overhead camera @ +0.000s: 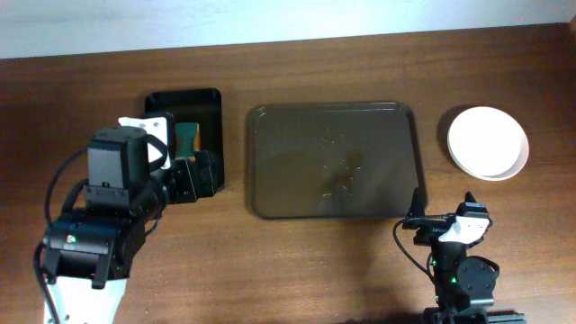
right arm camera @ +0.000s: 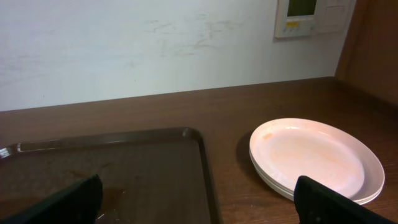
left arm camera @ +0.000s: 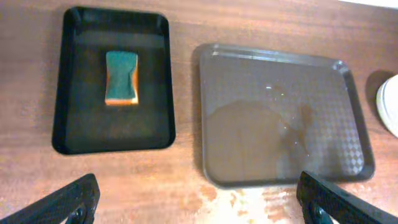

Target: Clean dirty plates on tray and stack at the side

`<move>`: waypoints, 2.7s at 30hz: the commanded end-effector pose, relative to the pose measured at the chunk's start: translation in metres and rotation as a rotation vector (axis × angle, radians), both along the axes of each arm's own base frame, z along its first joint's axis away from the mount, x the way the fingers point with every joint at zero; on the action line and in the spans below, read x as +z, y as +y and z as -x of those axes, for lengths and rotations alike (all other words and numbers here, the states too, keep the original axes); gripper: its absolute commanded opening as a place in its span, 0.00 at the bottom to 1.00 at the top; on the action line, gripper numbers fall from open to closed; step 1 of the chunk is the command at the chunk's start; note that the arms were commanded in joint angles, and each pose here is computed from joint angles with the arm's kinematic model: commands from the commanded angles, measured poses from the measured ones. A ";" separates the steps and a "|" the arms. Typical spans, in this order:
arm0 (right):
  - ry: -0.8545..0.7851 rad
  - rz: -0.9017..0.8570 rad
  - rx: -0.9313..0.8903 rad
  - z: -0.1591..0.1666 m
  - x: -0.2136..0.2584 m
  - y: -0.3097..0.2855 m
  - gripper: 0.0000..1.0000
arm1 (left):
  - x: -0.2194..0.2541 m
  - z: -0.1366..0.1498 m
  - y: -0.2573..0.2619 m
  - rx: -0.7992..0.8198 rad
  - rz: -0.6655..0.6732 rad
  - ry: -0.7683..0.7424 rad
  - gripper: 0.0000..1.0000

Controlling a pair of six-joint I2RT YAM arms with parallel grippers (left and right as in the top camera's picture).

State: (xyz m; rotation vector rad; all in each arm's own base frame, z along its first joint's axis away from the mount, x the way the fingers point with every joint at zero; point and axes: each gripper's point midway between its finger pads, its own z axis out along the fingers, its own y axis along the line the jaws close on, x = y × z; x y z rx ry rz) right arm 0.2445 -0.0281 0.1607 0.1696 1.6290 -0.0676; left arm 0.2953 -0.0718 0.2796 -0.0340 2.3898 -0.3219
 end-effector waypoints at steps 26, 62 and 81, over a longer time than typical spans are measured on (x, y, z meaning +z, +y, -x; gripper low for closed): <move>0.007 0.007 0.001 0.000 -0.004 -0.001 0.98 | -0.090 0.038 0.034 0.068 -0.062 -0.786 1.00; 0.007 0.007 0.001 0.000 -0.004 -0.001 0.98 | -0.123 0.049 0.067 0.078 -0.299 -0.766 1.00; 0.007 0.007 0.001 0.000 -0.004 -0.001 0.98 | -0.123 0.049 0.067 0.078 -0.299 -0.766 1.00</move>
